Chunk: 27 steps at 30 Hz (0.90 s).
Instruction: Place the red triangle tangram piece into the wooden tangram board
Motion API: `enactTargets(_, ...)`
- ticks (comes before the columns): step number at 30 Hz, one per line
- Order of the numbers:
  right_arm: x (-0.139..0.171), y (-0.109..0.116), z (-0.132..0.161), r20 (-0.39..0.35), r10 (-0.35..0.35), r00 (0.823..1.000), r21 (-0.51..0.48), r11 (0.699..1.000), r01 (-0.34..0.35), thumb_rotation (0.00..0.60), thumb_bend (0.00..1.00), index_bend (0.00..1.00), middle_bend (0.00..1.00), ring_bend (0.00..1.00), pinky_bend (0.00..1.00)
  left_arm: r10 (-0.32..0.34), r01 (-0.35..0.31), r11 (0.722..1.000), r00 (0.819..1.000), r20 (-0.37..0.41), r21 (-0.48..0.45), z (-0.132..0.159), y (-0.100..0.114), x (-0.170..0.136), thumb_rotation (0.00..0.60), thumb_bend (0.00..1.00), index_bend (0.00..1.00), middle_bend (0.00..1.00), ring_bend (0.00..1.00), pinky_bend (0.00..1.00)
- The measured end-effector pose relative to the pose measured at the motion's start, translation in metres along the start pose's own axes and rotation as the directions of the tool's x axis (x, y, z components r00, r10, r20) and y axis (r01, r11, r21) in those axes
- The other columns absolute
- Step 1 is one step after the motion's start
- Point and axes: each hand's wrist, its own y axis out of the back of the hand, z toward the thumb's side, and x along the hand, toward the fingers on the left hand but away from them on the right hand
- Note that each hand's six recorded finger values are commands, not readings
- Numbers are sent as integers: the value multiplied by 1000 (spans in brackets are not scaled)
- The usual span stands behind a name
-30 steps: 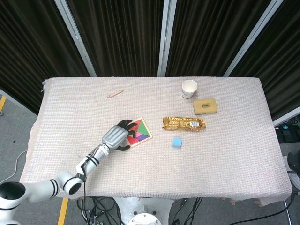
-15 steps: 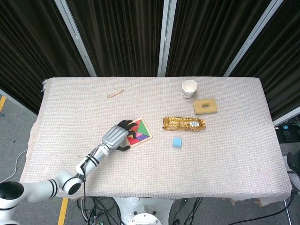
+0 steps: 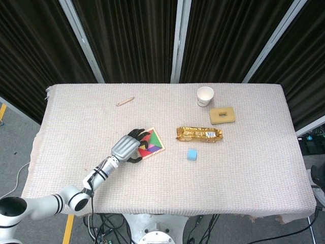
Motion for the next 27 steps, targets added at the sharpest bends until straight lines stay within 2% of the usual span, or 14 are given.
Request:
enactTargets(9, 0, 0, -2, 5, 2, 1000, 0, 1000, -2, 600, 350, 0, 0, 0, 0, -21, 21, 1000, 1000, -17, 6, -4, -5, 3, 600, 259, 389, 79, 0, 91)
enactTargets(16, 0, -1, -1, 3, 4, 1000, -1, 1000, -4, 600, 349, 0, 0, 0, 0, -23, 24, 1000, 1000, -15, 7, -3, -5, 2, 600, 260, 462, 79, 0, 90)
enactTargets(27, 1, 0, -2, 6, 1, 1000, -1, 1000, -1, 600, 349, 0, 0, 0, 0, -16, 16, 1000, 1000, -11, -13, -1, -4, 1, 600, 259, 437, 79, 0, 90)
